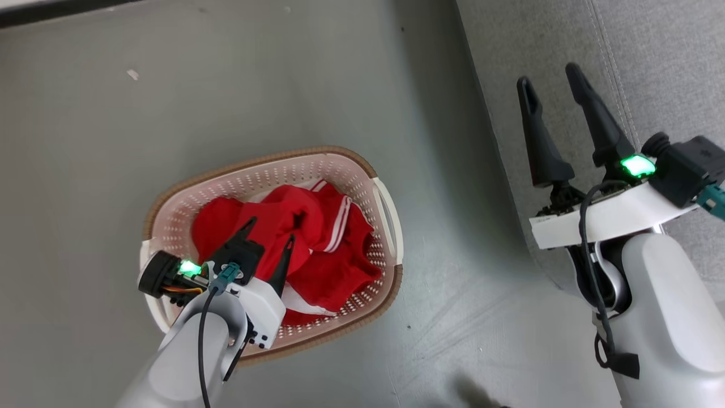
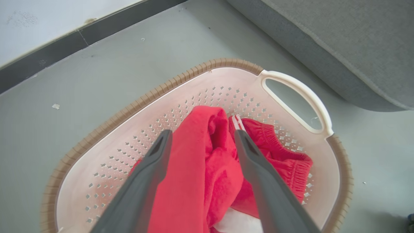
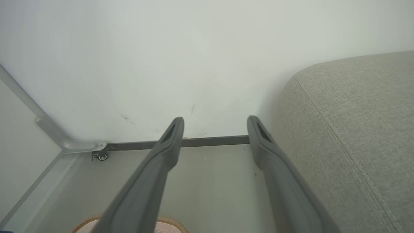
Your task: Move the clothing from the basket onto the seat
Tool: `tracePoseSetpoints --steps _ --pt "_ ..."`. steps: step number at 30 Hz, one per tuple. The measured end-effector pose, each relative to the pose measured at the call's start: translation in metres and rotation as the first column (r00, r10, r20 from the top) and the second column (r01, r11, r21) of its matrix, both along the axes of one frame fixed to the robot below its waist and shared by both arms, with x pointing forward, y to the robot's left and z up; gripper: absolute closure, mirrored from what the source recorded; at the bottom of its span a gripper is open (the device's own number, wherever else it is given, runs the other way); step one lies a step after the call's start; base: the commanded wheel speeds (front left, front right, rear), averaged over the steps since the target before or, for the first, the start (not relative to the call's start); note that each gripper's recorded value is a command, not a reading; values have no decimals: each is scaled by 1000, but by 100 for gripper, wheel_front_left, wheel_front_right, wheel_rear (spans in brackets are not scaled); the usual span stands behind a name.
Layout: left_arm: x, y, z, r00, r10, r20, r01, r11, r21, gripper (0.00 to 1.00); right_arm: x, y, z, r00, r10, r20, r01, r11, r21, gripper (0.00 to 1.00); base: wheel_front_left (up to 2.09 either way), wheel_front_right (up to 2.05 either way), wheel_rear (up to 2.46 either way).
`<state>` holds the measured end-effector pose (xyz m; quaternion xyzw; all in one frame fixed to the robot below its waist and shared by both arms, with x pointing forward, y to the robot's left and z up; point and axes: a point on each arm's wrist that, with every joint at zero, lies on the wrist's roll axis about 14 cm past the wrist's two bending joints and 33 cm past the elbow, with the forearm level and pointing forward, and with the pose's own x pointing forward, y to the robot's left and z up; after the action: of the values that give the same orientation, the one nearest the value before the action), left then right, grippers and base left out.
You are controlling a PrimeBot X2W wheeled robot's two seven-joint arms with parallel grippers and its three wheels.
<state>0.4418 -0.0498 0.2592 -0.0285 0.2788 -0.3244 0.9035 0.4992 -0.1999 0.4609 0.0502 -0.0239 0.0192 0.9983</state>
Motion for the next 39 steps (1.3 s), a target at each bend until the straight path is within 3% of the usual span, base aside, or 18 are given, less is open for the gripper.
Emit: tracePoseSetpoints --steps 28,29,30,31,35,39 --pt "0 -14 -66 994 -64 -90 69 996 52 1 9 -22 -24 998 -36 -54 34 999 -34 0 0 0 0" --pt "1 -16 -67 994 -67 -88 72 996 51 11 9 -22 -25 998 -36 -57 34 999 -36 0 0 0 0" --pt "2 -17 -68 994 -71 -87 76 996 52 38 9 -22 -26 998 -36 -59 33 999 -38 0 0 0 0" --pt "3 -18 -68 993 -74 -87 79 996 52 55 9 -22 -26 998 -35 -61 33 999 -39 0 0 0 0" --pt "3 -22 -71 993 -82 -90 86 995 48 100 12 -22 -25 998 -33 -56 31 999 -39 0 0 0 0" --pt "4 -23 -70 993 -86 -83 90 995 42 100 12 -23 -26 998 -33 -59 31 999 -40 0 0 0 0"
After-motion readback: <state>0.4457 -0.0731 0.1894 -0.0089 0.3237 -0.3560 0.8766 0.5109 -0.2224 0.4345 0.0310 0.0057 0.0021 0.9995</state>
